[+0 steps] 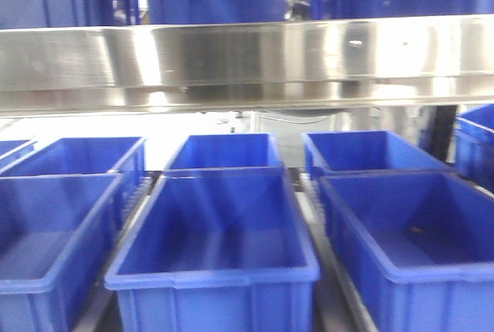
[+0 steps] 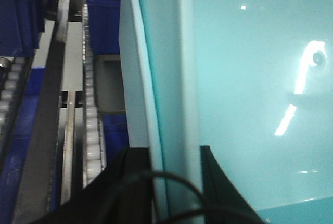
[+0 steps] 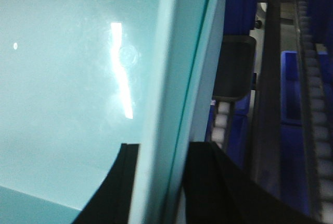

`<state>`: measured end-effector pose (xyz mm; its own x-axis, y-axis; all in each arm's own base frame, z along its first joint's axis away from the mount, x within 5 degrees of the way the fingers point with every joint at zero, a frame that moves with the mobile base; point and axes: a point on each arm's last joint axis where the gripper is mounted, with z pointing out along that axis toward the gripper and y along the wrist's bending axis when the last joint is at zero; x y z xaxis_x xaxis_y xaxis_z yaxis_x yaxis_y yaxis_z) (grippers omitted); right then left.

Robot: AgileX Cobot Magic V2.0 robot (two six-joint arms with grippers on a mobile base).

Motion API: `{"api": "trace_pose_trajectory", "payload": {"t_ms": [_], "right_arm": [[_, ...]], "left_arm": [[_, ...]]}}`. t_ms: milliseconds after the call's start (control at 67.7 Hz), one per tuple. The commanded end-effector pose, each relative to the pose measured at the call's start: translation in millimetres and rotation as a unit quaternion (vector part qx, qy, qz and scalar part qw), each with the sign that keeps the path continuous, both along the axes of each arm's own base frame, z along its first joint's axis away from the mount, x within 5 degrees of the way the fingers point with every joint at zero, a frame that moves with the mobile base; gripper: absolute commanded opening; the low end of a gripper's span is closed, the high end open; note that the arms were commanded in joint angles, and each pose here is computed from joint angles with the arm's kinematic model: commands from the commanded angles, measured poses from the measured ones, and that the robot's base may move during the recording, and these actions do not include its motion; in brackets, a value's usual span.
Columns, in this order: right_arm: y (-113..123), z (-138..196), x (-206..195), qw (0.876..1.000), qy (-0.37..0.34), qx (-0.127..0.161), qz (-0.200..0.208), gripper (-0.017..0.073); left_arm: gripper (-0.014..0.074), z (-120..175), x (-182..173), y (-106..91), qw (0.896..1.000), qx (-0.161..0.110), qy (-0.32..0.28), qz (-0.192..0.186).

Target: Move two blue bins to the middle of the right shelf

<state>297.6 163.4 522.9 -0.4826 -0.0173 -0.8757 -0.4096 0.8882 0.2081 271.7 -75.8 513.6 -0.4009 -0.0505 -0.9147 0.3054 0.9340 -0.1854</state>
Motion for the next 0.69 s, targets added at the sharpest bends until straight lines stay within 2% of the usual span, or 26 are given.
{"api": "trace_pose_trajectory", "payload": {"t_ms": [0, 679], "right_arm": [[-1.2, 13.5, -4.9, 0.999, -0.036, 0.027, 0.004, -0.0155], [-1.2, 13.5, -4.9, 0.999, -0.036, 0.027, 0.004, -0.0155]], "left_arm": [[-0.0111, 22.0, -8.5, -2.5, 0.996, -0.051, -0.068, -0.009], [-0.0111, 22.0, -8.5, -2.5, 0.996, -0.051, -0.068, -0.009]]}}
